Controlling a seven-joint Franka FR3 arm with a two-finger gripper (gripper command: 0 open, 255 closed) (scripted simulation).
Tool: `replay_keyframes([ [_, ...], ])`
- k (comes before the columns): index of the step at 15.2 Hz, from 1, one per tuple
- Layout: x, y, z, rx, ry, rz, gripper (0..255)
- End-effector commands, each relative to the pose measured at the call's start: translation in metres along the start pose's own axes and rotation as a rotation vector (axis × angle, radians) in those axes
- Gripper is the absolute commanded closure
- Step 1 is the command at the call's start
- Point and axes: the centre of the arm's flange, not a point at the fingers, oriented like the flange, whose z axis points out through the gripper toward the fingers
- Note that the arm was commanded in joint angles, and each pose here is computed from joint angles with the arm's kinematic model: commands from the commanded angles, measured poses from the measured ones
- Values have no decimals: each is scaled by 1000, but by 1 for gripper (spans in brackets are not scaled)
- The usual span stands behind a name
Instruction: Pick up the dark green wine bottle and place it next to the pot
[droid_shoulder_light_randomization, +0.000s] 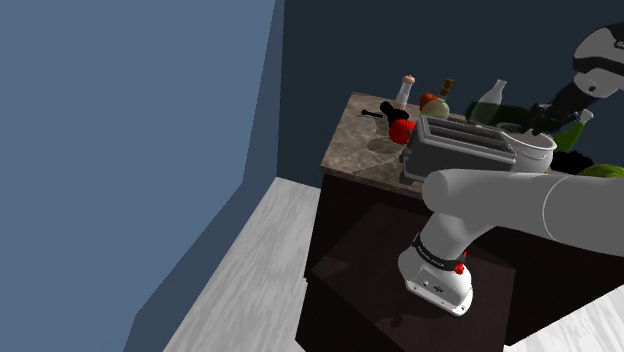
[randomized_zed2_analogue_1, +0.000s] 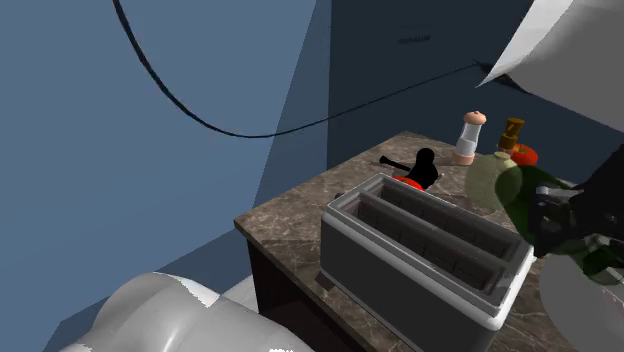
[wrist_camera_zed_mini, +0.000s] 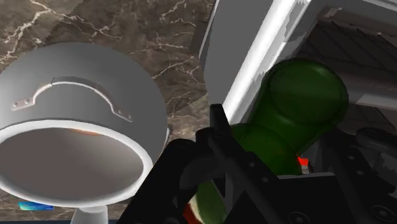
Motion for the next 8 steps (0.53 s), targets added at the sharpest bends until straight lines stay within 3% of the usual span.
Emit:
replay_keyframes([
  [1,-9,25,-6,-1,-1,0,255],
  [8,-42,109,-23,-1,-1,0,255],
])
